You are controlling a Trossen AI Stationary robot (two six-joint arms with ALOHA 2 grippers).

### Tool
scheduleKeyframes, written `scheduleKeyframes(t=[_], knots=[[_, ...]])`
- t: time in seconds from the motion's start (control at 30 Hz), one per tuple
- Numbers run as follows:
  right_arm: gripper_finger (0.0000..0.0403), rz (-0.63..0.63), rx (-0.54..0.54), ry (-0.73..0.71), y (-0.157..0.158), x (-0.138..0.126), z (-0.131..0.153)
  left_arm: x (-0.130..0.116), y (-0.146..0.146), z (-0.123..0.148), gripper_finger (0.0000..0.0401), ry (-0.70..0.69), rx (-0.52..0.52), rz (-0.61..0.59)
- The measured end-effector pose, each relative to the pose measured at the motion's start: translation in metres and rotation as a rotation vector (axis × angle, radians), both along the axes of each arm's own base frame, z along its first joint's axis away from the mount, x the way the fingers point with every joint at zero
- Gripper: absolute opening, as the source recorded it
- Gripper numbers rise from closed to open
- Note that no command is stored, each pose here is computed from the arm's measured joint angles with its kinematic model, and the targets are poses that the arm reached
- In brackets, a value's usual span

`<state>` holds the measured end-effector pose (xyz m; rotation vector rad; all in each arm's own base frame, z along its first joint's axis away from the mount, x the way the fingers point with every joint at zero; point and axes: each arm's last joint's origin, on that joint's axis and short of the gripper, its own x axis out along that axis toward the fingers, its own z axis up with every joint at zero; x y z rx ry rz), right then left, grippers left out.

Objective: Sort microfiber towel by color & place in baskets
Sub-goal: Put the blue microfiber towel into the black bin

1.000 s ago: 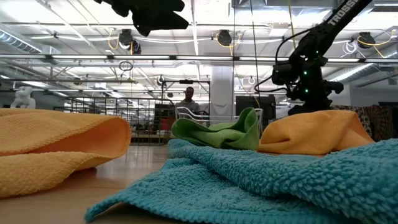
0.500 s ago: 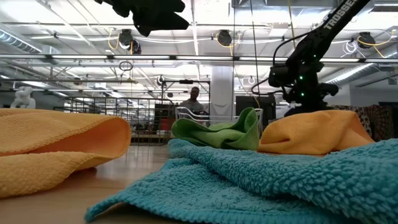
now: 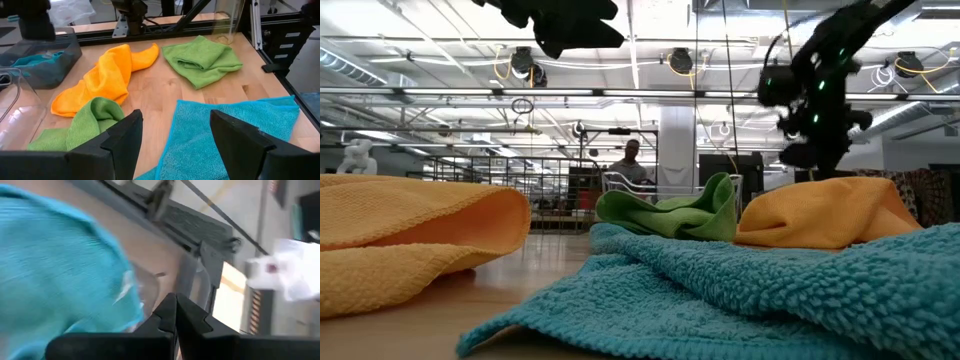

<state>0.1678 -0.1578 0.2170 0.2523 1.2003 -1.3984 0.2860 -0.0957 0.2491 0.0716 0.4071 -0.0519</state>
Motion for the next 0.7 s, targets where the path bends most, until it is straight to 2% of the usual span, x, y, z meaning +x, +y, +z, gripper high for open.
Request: scheduleKeyframes(t=[0.2,0.3,0.5,0.7], knots=[[0.0000,0.225,0.121,-0.369,0.057,0.003,0.040,0.000,0.000,0.000,0.0238,-0.001,0.017,-0.007],[0.0000,0.357,0.176,-0.504,0.087,0.006,0.053,0.000,0.000,0.000,0.0238,-0.001,0.014,-0.006],[0.0000,0.545,0.255,-0.630,0.144,0.014,0.062,0.004,-0.002,-0.008,0.0238,0.027,-0.024,0.015],[0.0000,0.756,0.311,-0.742,0.196,0.039,0.060,0.011,-0.007,-0.029,0.0238,0.102,-0.067,0.036]])
